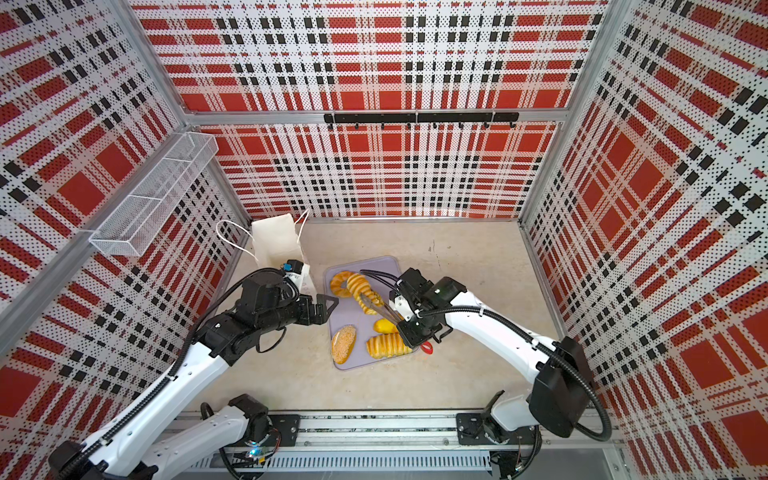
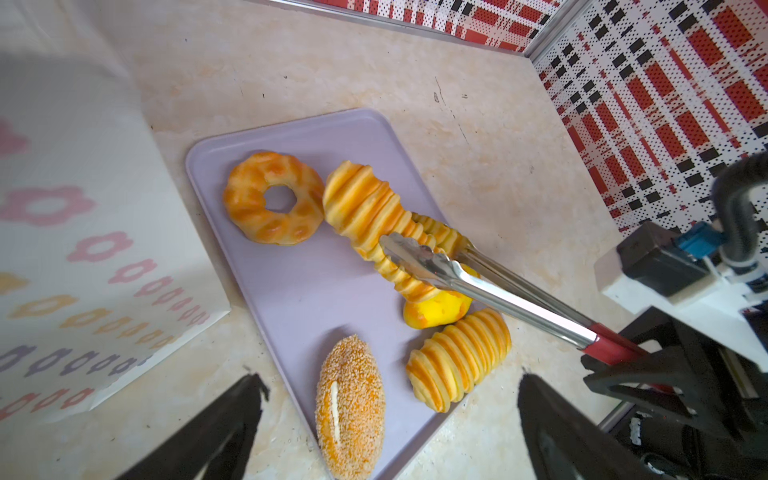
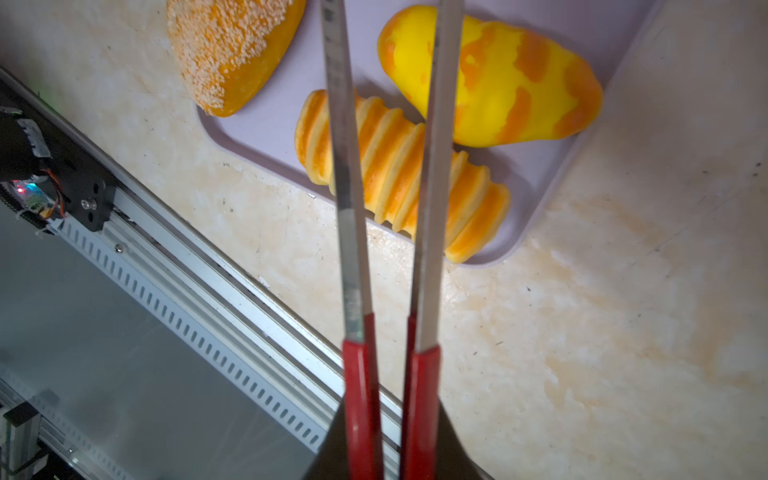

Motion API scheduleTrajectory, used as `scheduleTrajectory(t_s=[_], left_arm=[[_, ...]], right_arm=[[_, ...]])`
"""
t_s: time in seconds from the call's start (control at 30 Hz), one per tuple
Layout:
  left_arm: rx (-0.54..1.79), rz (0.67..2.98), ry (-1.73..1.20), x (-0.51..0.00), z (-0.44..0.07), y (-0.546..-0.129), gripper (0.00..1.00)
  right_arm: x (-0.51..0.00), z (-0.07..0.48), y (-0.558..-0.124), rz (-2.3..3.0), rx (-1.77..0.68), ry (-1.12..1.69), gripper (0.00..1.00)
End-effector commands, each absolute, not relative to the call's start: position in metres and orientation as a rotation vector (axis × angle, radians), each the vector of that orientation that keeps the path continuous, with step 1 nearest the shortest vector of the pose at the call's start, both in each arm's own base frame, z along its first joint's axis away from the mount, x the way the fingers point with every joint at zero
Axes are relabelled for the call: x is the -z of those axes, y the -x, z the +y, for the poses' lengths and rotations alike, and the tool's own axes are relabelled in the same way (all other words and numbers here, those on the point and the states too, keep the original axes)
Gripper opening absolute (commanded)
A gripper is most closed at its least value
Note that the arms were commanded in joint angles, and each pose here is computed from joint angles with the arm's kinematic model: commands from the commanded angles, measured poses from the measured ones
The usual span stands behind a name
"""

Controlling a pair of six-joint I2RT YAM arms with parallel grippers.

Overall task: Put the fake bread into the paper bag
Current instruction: 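Lower the tongs onto the striped roll beside the ring donut with the right gripper, then close the tongs on the striped roll and lift it toward the bag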

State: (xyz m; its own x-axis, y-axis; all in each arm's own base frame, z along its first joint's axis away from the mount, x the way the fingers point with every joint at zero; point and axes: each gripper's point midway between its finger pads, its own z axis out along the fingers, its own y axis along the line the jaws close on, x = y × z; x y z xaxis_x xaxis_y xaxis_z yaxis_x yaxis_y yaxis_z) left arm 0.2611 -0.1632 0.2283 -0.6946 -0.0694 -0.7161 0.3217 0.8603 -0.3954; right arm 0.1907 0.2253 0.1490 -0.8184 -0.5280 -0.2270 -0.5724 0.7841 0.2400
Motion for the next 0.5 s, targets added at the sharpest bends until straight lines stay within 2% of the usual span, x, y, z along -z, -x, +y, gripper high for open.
scheduleTrajectory(t_s=[0.0,0.23,0.47], left_arm=[[0.660,2.150,-0.169,-0.262,-0.160,-0.268,0.98],[0.613,2.040,-0.114,-0.298,-0.140,-0.270,0.98],[0.590,1.943,-0.060,-0.330,-0.119,-0.269,0.98]], right_arm=[[-0.183,0.223,-0.208,2.717,-0.454,0.803,0.17],[-0.236,0.219,-0.234,2.517,-0.560,0.636,0.18],[-0.298,0.224,-0.247,2.254,-0.611,0.638,0.17]])
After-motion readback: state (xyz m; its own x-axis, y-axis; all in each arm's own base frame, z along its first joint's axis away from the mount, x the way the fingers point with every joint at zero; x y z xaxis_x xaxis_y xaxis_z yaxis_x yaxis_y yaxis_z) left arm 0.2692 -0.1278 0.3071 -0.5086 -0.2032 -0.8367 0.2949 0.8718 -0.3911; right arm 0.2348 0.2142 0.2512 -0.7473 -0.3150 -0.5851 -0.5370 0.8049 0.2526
